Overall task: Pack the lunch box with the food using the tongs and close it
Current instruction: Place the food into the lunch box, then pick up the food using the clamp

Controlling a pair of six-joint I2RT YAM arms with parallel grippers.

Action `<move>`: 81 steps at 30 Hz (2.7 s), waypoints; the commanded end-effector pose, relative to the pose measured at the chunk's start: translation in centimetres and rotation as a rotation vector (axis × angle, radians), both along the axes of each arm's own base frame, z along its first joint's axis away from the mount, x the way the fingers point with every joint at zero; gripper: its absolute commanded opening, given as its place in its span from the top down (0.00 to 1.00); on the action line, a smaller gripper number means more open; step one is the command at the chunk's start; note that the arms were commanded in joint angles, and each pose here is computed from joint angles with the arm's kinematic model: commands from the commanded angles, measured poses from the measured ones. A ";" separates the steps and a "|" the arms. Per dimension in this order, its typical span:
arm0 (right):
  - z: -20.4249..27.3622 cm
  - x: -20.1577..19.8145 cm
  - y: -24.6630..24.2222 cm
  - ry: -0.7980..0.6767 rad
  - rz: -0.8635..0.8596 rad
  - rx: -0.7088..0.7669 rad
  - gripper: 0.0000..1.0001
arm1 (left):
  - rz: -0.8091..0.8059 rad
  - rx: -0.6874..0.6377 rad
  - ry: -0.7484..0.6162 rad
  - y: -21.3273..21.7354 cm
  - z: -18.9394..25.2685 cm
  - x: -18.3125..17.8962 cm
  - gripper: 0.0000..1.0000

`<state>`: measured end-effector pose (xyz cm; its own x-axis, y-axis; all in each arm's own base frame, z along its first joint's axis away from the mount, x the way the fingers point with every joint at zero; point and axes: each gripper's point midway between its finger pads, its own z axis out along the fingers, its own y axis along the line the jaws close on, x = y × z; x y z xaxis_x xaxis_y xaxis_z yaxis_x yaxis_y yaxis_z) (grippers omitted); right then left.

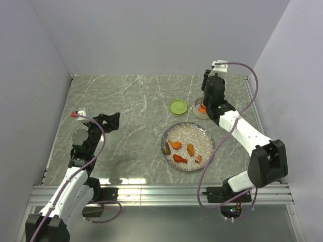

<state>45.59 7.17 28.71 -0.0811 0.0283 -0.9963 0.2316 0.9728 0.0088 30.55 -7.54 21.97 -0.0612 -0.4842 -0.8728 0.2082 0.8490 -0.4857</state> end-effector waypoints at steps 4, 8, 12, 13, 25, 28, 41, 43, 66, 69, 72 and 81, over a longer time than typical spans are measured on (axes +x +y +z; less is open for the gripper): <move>3.3 1.2 0.0 -0.080 0.000 0.017 0.53 | 0.014 -0.001 -0.031 0.3 0.8 -0.1 0.01; 3.4 1.5 -0.2 -0.077 -0.009 0.010 0.49 | 0.016 -0.001 -0.028 0.3 0.8 -0.1 0.01; 3.7 1.5 -0.2 -0.085 -0.006 0.013 0.49 | 0.020 0.000 -0.030 0.4 0.9 -0.1 0.01; 3.6 1.4 -0.3 -0.084 -0.006 0.013 0.49 | 0.025 0.000 -0.031 0.5 0.9 -0.1 0.01; 2.0 -7.3 2.6 -0.130 0.111 0.052 0.54 | 0.045 0.001 -0.021 0.9 0.6 0.0 0.01; 1.6 -9.6 3.9 -0.130 0.152 0.062 0.54 | 0.048 0.003 -0.020 0.9 0.6 0.0 0.01; -4.3 -17.2 7.8 -0.012 0.322 0.104 0.54 | 0.045 0.000 -0.010 0.8 0.4 0.2 0.01; -5.2 -17.7 7.8 0.012 0.321 0.103 0.54 | 0.045 0.002 -0.005 0.8 0.2 0.2 0.01; -8.4 -20.2 8.9 0.105 0.334 0.066 0.54 | 0.046 0.002 -0.010 0.9 0.3 0.3 0.01; -8.5 -20.4 8.7 0.109 0.325 0.063 0.54 | 0.046 0.002 -0.008 0.8 0.3 0.3 0.01; -8.7 -20.5 8.6 0.119 0.321 0.068 0.54 | 0.048 0.002 -0.008 0.9 0.3 0.3 0.00; -8.9 -20.3 8.6 0.128 0.302 0.050 0.69 | 0.048 0.001 -0.010 0.9 0.3 0.2 0.01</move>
<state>25.16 15.83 19.37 -0.2189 0.0214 -0.9755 -0.0910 0.9950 0.0423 30.61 -6.93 21.35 -0.0664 -0.4843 -0.8724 0.1659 0.8568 -0.4883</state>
